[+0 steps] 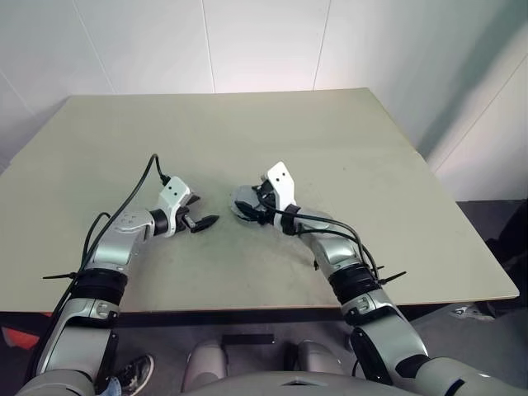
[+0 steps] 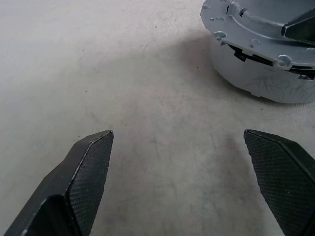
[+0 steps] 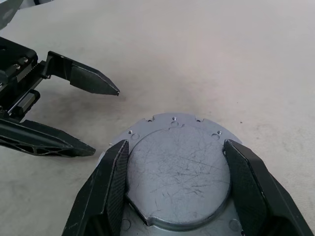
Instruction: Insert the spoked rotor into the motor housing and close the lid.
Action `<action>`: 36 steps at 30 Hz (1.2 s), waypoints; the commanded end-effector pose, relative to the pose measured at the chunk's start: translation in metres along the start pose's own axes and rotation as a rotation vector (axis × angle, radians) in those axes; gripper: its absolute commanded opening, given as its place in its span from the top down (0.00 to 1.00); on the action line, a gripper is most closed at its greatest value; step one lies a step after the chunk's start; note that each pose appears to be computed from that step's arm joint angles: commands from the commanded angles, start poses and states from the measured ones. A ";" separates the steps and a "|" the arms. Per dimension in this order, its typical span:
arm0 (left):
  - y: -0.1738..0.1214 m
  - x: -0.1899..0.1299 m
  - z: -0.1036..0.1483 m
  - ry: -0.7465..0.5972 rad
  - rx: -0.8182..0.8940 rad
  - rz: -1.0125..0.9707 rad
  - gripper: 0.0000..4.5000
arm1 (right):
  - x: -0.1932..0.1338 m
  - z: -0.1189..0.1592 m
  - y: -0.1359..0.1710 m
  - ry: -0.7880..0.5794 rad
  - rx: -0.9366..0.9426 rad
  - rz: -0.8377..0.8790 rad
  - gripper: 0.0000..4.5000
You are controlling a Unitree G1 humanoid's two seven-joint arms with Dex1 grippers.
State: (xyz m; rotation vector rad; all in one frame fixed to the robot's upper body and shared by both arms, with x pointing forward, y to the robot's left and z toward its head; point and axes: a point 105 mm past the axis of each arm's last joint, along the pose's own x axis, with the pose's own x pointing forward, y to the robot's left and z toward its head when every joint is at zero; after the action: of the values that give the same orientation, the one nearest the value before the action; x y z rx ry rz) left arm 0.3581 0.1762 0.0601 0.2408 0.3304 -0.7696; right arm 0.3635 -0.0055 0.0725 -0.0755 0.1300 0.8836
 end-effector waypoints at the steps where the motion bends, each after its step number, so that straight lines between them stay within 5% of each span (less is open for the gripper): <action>1: 0.006 -0.003 0.016 -0.046 0.037 0.018 0.00 | 0.002 0.011 0.006 -0.037 -0.029 0.034 0.35; 36: 0.001 0.002 0.017 -0.045 0.038 -0.005 0.00 | -0.014 0.007 0.001 0.025 -0.080 0.091 0.35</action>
State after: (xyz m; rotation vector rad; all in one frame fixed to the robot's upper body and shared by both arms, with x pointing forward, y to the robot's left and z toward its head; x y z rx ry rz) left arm 0.3583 0.1736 0.0602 0.2392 0.3288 -0.7775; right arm 0.3574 -0.0181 0.0701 -0.1779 0.1463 0.9476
